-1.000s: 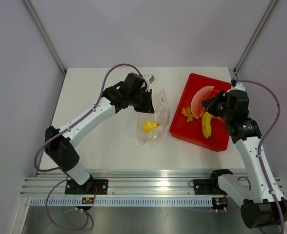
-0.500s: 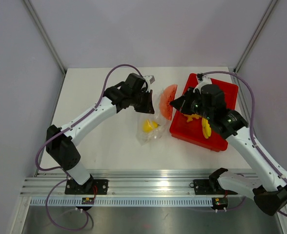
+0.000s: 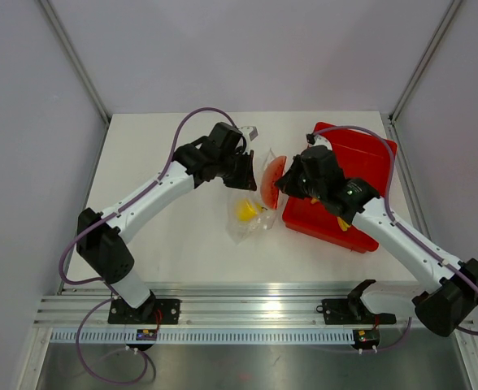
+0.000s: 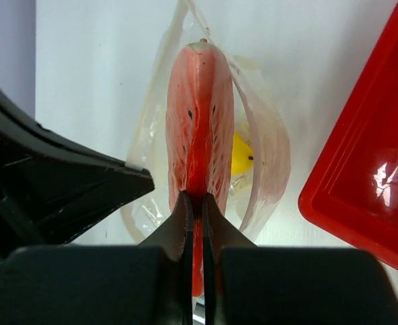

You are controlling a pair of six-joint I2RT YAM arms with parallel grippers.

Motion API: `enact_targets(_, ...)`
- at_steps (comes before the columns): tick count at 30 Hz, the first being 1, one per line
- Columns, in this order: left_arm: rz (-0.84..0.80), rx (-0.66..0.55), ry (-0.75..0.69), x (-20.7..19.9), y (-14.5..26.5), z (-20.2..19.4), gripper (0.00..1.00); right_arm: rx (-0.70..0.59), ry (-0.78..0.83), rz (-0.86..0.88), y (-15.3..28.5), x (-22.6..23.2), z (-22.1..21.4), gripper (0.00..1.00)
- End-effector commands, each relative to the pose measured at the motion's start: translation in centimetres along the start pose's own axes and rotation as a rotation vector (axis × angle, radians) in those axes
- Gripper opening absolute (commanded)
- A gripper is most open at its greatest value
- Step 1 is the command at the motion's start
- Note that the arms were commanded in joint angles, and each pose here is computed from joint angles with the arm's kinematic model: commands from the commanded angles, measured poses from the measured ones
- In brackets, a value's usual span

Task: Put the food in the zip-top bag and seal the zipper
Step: Place the fake fruit in the zipper food storage bag.

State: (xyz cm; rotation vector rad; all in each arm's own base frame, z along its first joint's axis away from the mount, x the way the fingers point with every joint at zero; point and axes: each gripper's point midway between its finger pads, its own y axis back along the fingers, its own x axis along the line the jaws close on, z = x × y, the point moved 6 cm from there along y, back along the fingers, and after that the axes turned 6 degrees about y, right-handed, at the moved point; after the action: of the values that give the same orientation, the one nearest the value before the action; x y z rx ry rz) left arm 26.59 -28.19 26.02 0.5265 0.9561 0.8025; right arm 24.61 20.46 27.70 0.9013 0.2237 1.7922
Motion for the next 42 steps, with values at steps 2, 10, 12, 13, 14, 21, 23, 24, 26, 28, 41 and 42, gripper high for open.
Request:
enact_targets(2, -0.07, -0.059, -0.032, -1.8, 1.5, 1.4, 0.0, -0.006, -0.016, -0.106, -0.7, -1.3, -0.5, 0.0)
enact_targets(10, -0.109, -0.053, -0.022, -2.3, 1.2, 1.5, 0.0, 0.025, 0.001, -0.09, -1.4, -0.8, -0.8, 0.0)
enact_targets(12, -0.122, -0.048, -0.021, -2.4, 1.2, 1.5, 0.0, 0.029, 0.007, -0.08, -1.7, -0.6, -0.8, 0.0)
enact_targets(13, -0.126, -0.056, -0.02, -2.5, 1.2, 1.6, 0.0, 0.033, 0.009, -0.074, -1.9, -0.4, -0.9, 0.0)
enact_targets(14, -0.126, -0.056, -0.019, -2.5, 1.2, 1.6, 0.0, 0.045, 0.013, -0.066, -2.2, -0.2, -1.0, 0.0)
enact_targets(21, -0.137, -0.055, -0.019, -2.8, 1.1, 1.8, 0.0, 0.086, 0.039, -0.075, -3.3, 0.6, -1.6, 0.04)
enact_targets(23, -0.134, -0.054, -0.02, -2.7, 1.1, 1.7, 0.0, 0.098, 0.047, -0.067, -3.2, 0.8, -1.6, 0.21)
enact_targets(24, -0.133, -0.053, -0.021, -2.6, 1.1, 1.7, 0.0, 0.099, 0.052, -0.064, -3.0, 0.9, -1.5, 0.35)
enact_targets(26, -0.13, -0.055, -0.024, -2.6, 1.1, 1.7, 0.0, 0.076, 0.06, -0.053, -2.1, 1.0, -1.0, 0.44)
enact_targets(28, -0.125, -0.053, -0.024, -2.5, 1.0, 1.6, 0.0, 0.057, 0.065, -0.035, -1.5, 1.1, -0.6, 0.45)
enact_targets(41, -0.098, -0.055, -0.015, -1.6, 0.7, 0.9, 0.0, -0.144, 0.039, -0.328, 4.9, -5.0, 1.9, 0.57)
enact_targets(42, -0.098, -0.055, -0.015, -1.6, 0.7, 0.9, 0.0, -0.12, 0.036, -0.379, 5.1, -6.3, 1.6, 0.59)
